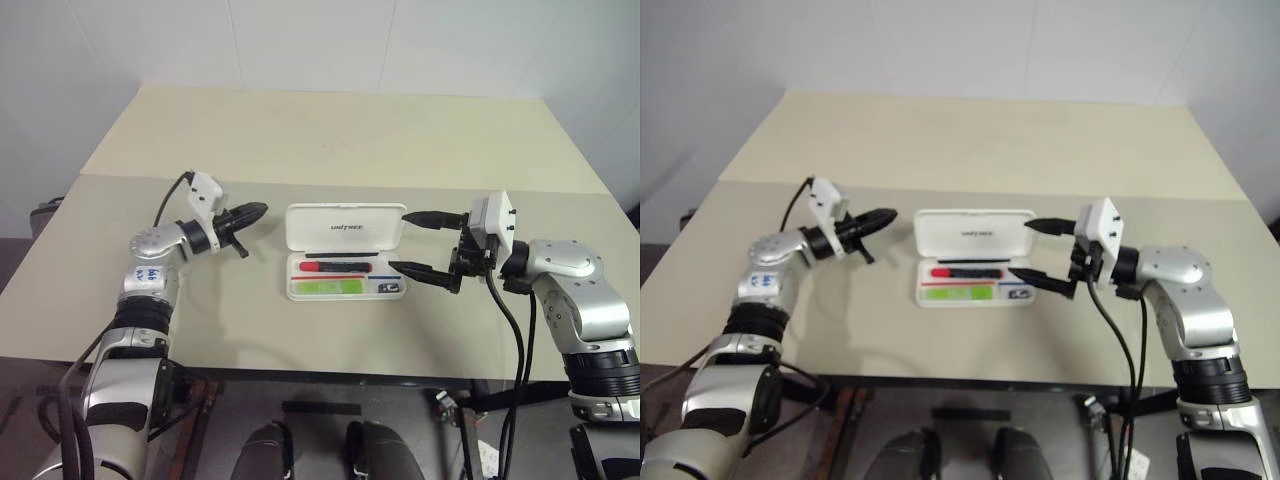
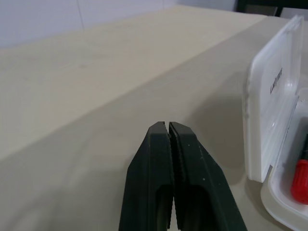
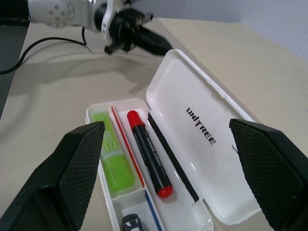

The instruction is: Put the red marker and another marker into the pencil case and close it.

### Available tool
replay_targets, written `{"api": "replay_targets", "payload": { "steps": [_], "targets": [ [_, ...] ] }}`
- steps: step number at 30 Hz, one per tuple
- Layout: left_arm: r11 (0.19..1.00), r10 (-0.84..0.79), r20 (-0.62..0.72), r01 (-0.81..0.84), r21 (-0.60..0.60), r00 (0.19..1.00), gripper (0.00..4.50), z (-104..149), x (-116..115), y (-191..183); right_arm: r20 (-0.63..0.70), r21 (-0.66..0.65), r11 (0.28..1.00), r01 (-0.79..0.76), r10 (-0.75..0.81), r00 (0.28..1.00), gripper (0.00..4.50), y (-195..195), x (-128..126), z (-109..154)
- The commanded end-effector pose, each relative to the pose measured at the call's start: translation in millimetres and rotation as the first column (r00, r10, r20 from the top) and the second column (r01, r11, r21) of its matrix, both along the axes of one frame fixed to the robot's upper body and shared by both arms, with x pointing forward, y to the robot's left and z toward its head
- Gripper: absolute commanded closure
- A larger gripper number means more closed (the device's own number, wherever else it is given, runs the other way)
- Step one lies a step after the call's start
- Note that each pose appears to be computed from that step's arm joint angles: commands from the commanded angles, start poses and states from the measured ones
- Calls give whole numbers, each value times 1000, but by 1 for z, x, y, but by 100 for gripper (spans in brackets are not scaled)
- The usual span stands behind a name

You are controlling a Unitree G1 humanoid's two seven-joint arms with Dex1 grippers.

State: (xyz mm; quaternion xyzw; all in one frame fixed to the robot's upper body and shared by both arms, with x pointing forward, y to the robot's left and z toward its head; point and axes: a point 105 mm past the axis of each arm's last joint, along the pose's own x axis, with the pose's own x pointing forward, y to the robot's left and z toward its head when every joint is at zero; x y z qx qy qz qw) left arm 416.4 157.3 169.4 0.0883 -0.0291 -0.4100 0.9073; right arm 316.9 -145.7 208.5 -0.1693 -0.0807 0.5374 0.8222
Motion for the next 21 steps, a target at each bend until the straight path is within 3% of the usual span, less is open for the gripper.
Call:
{"api": "replay_targets", "payload": {
  "steps": [1,14,21],
  "targets": [
    [999,-48,35,47,27,998,441,11,4,-17,63,42,999,-5,3,998,10,1,-5,18],
    [982,-176,27,174,76,984,441,7,1,-46,61,49,999,14,-17,998,10,1,-8,16],
    [898,-409,44,393,199,912,441,1,-29,-56,56,50,999,19,-22,998,10,1,-10,14]
  ]
}}
